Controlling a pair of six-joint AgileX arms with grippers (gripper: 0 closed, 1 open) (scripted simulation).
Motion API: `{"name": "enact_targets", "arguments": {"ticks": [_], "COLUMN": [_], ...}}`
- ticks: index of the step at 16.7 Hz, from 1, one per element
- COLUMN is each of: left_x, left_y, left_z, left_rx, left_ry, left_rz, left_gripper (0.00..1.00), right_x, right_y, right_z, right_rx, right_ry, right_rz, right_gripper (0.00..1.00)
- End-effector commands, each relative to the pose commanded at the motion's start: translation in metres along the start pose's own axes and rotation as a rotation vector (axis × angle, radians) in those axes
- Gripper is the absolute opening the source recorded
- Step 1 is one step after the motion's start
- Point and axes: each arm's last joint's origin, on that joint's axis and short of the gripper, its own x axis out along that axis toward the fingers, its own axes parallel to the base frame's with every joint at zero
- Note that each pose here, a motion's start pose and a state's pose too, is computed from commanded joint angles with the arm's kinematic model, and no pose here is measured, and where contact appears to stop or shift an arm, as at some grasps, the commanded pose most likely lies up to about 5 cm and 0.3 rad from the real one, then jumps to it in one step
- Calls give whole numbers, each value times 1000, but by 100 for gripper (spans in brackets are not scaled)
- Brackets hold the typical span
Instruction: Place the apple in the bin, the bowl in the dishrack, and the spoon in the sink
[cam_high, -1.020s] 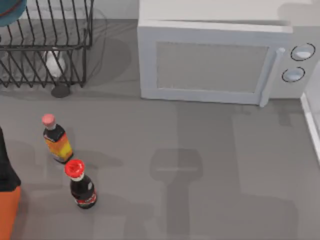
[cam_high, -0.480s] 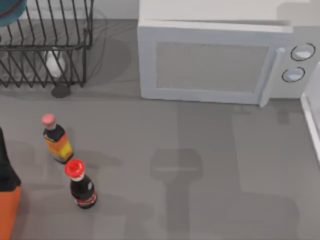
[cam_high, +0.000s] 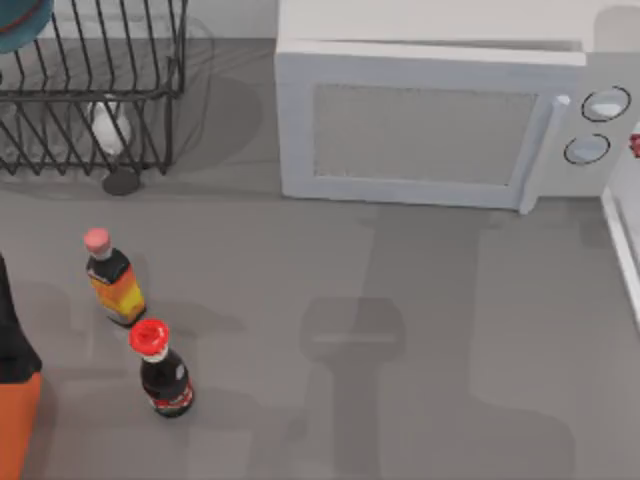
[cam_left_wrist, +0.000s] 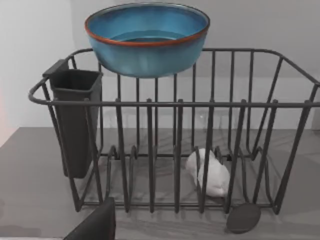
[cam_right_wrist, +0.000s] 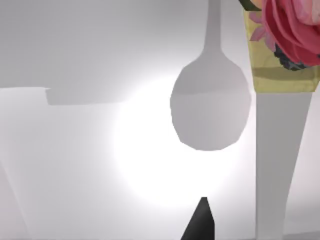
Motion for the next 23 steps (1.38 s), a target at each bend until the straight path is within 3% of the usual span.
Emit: {"name": "enact_targets", "arguments": {"ticks": [8, 21, 23], "left_x": [0, 0, 0], "left_y": [0, 0, 0], "left_z": [0, 0, 0], "left_rx": [0, 0, 0], "left_ry": [0, 0, 0], "left_rz": [0, 0, 0], "left_gripper": [100, 100, 100], "right_x": [11, 11, 11], "right_y": [3, 3, 3], "right_z": [0, 0, 0], "right_rx": [-1, -1, -1], "right_ry": [0, 0, 0], "right_rz": [-9, -9, -9], "right_gripper": [0, 98, 100]}}
